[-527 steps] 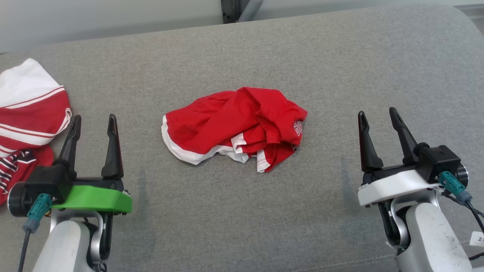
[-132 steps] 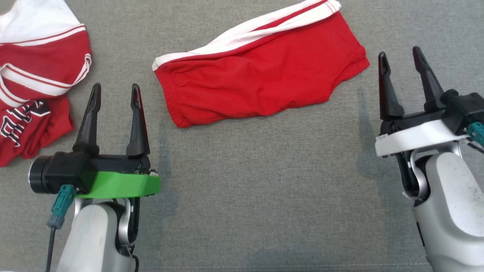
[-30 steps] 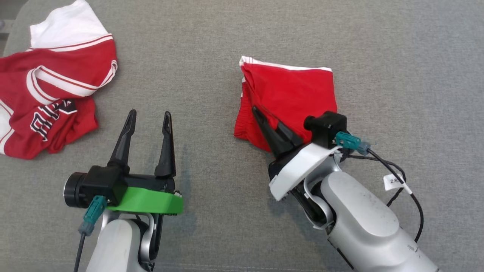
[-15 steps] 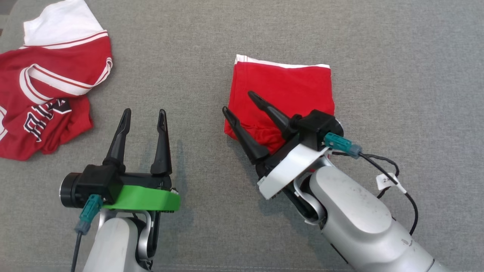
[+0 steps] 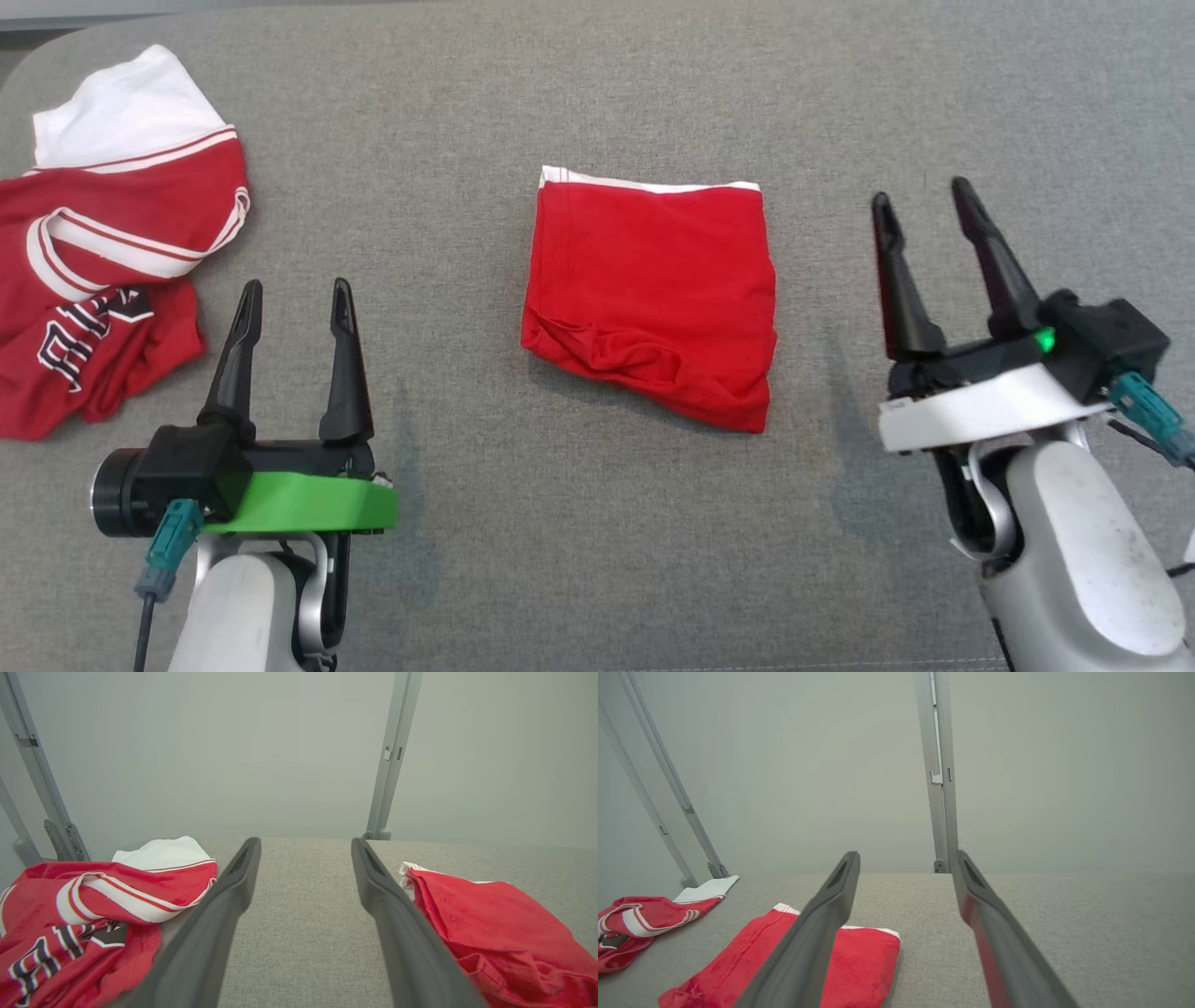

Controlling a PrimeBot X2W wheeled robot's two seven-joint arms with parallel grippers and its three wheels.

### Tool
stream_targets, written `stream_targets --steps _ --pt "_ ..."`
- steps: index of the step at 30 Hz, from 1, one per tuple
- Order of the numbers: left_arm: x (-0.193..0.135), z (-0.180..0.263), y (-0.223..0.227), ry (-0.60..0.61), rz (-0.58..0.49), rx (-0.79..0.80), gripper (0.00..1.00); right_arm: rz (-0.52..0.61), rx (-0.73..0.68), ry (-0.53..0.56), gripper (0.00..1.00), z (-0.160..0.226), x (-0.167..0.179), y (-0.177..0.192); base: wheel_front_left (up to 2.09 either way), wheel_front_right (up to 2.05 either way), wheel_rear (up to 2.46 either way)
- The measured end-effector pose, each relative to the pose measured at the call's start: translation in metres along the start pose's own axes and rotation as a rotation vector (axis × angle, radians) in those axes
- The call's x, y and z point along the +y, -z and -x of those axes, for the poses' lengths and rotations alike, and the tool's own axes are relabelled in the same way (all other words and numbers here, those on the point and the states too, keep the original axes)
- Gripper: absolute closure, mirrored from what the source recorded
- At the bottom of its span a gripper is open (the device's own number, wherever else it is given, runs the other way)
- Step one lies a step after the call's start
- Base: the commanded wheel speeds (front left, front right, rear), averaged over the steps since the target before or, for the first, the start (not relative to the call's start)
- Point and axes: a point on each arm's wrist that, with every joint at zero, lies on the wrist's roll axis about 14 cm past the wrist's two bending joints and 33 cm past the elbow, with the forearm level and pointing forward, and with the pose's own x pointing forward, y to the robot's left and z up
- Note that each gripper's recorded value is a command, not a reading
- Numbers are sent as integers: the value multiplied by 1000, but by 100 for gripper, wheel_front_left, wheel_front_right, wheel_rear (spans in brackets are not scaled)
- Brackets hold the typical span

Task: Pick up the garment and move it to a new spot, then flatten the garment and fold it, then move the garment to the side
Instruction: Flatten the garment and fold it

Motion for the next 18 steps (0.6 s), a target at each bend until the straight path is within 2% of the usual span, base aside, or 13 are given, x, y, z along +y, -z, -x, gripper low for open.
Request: stream_targets --steps 5,18 --pt "3 6 -6 -1 -20 -10 0 58 32 115 0 31 -37 -2 0 0 0" --pt "-1 38 -21 32 -63 -3 0 90 76 163 0 78 -40 -18 0 0 0"
